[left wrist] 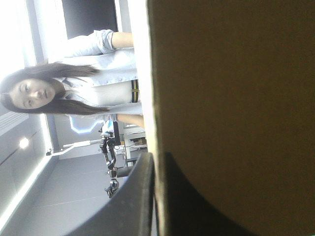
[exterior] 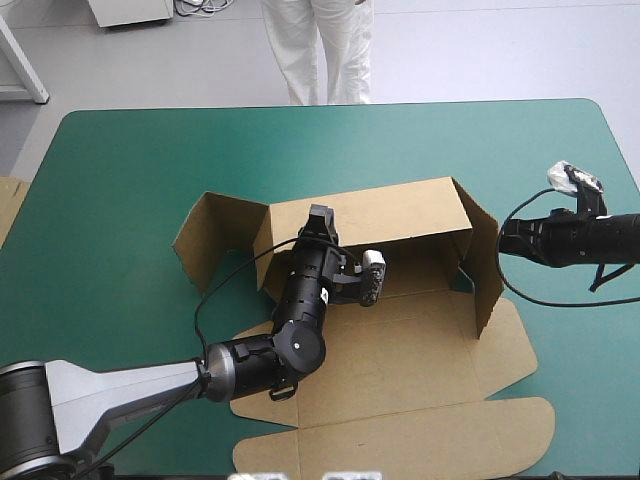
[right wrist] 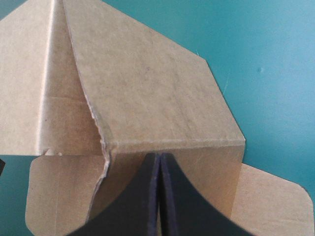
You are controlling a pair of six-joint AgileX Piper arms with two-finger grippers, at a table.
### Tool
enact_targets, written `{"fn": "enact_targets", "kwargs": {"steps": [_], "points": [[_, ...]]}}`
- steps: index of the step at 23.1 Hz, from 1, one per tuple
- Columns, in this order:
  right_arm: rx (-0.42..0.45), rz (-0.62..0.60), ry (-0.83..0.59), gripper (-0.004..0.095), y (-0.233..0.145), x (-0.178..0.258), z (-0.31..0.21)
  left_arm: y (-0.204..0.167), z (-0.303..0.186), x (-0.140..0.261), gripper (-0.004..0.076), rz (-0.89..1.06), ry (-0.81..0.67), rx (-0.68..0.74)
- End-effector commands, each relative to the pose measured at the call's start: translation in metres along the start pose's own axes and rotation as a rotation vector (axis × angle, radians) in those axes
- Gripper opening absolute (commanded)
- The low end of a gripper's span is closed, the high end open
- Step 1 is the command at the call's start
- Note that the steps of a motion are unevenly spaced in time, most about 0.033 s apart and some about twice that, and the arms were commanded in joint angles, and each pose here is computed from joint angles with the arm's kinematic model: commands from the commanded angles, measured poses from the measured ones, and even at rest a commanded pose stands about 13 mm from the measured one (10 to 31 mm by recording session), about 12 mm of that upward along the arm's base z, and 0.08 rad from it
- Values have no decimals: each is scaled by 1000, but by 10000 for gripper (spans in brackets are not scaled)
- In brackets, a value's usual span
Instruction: Fold the box
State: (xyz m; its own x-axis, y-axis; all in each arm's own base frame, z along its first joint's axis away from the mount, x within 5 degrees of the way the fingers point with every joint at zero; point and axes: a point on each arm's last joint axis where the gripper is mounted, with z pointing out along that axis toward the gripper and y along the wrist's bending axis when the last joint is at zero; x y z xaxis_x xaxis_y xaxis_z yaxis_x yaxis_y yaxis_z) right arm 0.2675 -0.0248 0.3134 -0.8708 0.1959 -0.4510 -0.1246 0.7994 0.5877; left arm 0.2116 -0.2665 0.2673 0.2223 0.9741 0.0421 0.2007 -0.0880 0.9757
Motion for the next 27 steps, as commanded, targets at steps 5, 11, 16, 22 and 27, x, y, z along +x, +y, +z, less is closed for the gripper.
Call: {"fn": "enact_targets", "kwargs": {"steps": [5, 11, 16, 22, 27], "points": [[27, -245, -52, -13, 29, 14, 5, 11, -4, 1, -10, -48, -8, -14], [152, -555, -103, 396, 39, 20, -9, 11, -4, 1, -10, -52, -10, -13], [142, -613, -107, 701, 38, 18, -6, 11, -4, 1, -10, -52, -10, -13], [84, -686, -108, 694, 46, 19, -4, 11, -4, 1, -10, -52, -10, -13], [109, -760, -107, 694, 53, 19, 3, 11, -4, 1, -10, -52, -10, -13]]}}
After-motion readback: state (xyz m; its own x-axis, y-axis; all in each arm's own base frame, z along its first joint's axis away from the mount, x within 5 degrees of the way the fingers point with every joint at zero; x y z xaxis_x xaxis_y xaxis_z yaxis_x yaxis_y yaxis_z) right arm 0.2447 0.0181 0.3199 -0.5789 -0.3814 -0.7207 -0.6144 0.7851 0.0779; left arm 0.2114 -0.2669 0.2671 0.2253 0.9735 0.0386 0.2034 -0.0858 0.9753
